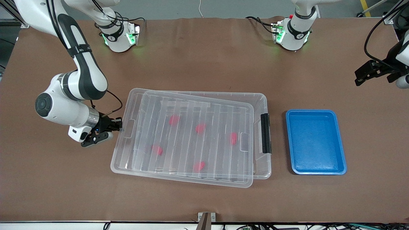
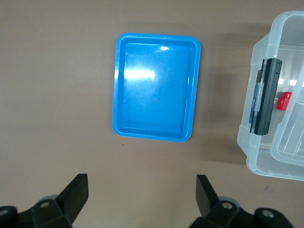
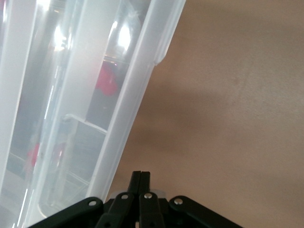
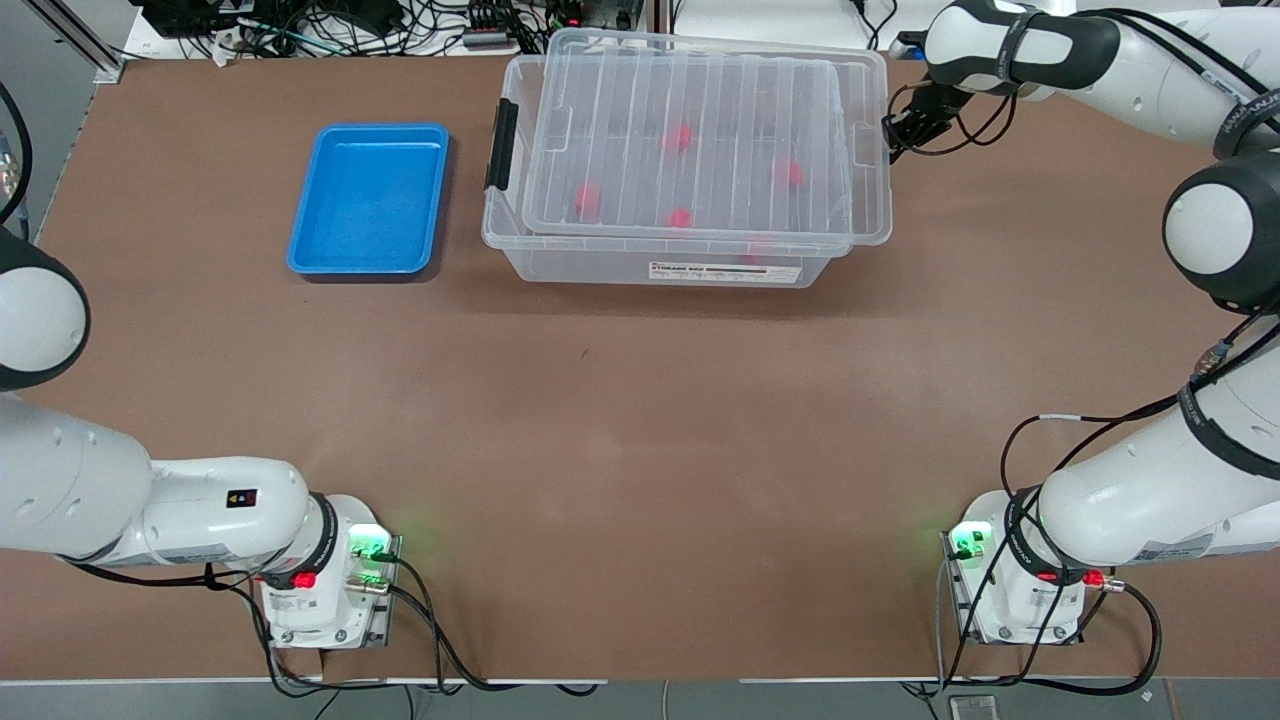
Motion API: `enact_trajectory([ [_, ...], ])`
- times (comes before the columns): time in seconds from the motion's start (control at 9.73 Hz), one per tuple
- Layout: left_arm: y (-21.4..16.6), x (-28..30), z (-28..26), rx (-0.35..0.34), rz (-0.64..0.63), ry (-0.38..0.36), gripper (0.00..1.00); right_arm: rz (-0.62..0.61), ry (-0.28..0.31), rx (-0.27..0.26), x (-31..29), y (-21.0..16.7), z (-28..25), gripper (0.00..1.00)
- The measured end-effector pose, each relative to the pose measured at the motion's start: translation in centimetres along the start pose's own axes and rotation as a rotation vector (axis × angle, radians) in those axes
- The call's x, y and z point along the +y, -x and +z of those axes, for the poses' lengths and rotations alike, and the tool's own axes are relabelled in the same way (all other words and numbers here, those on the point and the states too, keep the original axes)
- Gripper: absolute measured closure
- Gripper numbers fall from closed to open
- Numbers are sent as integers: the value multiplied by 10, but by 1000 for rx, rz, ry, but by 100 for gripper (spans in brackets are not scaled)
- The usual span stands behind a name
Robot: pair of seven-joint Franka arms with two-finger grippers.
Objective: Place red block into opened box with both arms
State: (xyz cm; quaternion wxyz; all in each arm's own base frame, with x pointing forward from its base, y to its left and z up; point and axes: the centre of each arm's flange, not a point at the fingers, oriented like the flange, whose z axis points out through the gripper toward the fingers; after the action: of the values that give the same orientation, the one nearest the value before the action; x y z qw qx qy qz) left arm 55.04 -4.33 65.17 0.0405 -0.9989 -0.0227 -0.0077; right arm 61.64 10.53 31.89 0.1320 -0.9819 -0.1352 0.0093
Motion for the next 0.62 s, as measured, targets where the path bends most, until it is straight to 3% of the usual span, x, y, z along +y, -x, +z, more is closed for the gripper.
enact_trajectory([
  [0.62,2,0,2,-8,0,-2,0,26,-10,9,-25,-13,-6,97],
])
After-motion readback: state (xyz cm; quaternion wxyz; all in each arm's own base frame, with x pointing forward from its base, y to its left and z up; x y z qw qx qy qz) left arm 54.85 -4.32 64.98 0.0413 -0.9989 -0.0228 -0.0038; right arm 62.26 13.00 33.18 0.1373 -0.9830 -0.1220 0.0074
